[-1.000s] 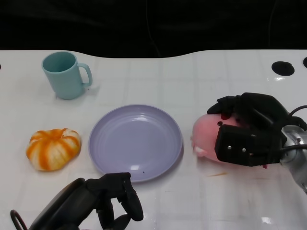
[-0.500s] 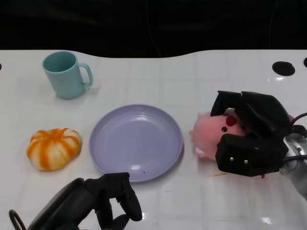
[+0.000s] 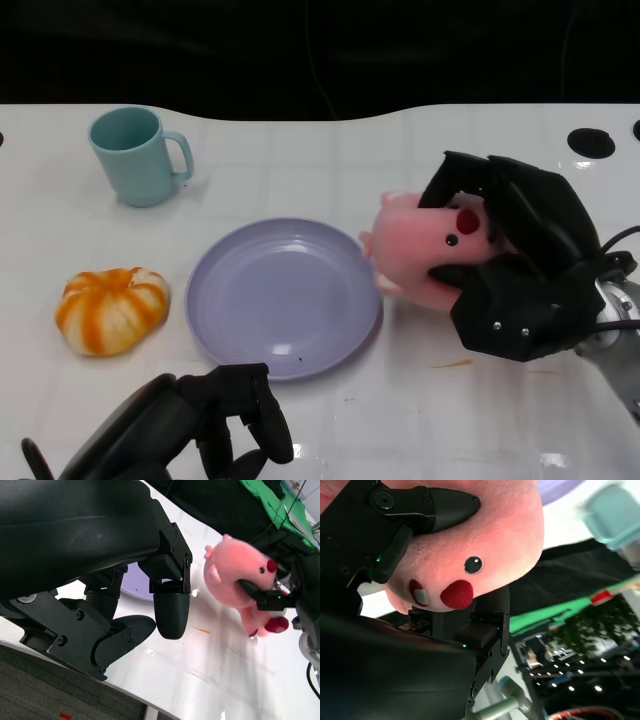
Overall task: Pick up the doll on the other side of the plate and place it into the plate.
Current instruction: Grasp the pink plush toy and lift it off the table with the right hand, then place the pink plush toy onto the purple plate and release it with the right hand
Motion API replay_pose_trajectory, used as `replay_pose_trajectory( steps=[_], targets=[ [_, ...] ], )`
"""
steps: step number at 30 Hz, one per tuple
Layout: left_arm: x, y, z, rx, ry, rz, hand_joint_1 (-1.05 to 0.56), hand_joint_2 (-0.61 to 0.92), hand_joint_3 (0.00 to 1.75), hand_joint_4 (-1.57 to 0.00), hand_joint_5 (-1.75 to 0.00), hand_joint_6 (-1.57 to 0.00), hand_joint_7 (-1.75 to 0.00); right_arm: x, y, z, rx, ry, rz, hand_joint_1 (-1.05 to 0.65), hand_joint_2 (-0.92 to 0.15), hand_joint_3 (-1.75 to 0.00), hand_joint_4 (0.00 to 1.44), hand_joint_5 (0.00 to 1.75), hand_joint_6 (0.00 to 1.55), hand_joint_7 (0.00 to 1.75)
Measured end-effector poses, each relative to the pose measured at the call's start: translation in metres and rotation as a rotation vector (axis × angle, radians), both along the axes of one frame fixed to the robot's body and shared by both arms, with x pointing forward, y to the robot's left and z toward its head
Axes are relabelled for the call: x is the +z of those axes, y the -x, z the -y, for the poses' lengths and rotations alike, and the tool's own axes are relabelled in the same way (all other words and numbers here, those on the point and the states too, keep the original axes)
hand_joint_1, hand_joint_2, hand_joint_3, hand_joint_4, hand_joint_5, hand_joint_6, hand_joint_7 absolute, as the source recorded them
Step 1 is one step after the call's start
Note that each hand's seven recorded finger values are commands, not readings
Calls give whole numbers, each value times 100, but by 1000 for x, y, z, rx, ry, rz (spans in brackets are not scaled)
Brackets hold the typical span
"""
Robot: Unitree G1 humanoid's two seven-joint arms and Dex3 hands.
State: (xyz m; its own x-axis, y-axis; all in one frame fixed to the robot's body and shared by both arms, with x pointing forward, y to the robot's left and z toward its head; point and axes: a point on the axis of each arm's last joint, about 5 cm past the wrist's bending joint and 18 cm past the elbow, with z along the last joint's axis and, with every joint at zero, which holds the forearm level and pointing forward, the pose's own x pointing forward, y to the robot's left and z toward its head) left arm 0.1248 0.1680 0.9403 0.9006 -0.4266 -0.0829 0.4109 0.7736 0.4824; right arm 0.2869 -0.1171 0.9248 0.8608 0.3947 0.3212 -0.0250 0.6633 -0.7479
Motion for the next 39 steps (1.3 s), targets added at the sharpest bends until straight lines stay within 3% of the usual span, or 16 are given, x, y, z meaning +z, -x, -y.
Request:
replay_pose_trajectory(
  steps=[10, 20, 30, 33, 34, 36, 37, 38, 39],
  targets=[
    [0, -3, 5, -15, 13, 4, -18, 58, 107, -68, -173, -66, -138, 35, -6, -42, 130, -81, 77, -15, -21, -158, 97, 175, 75, 175],
    [-1, -3, 7, -19, -10, 9, -19, 58, 106, -68, -171, -66, -137, 39, -2, -87, 266, -33, 66, -19, -20, -148, 99, 175, 76, 175],
    [-2, -3, 8, -21, -9, 12, -19, 59, 105, -68, -172, -65, -137, 30, 2, -115, 328, -4, -8, -21, -27, -141, 97, 175, 75, 172],
    [-2, -2, 8, -20, -11, 12, -19, 58, 106, -68, -171, -65, -137, 29, 2, -119, 339, 3, -23, -19, -24, -144, 98, 175, 84, 148],
    [-2, -2, 8, -20, -11, 12, -19, 58, 106, -68, -171, -65, -137, 29, 2, -120, 343, 5, -29, -20, -23, -140, 93, 174, 86, 126],
    [-2, -2, 8, -20, -11, 12, -19, 58, 106, -68, -171, -65, -137, 29, 2, -122, 361, 10, -53, -23, -34, -112, 82, 163, 89, 76],
    [-2, -2, 8, -20, -11, 12, -19, 58, 106, -68, -171, -65, -137, 29, 2, -122, 374, 12, -70, -29, -44, -96, 69, 142, 83, 53],
    [-2, -2, 8, -20, -12, 12, -19, 58, 106, -69, -171, -66, -137, 29, 1, -122, 392, 25, -87, -38, -58, -68, 51, 109, 75, 29],
    [-2, -2, 8, -20, -13, 12, -19, 58, 106, -69, -170, -66, -137, 29, 1, -122, 405, 39, -100, -43, -71, -47, 42, 90, 68, 17]
  ],
)
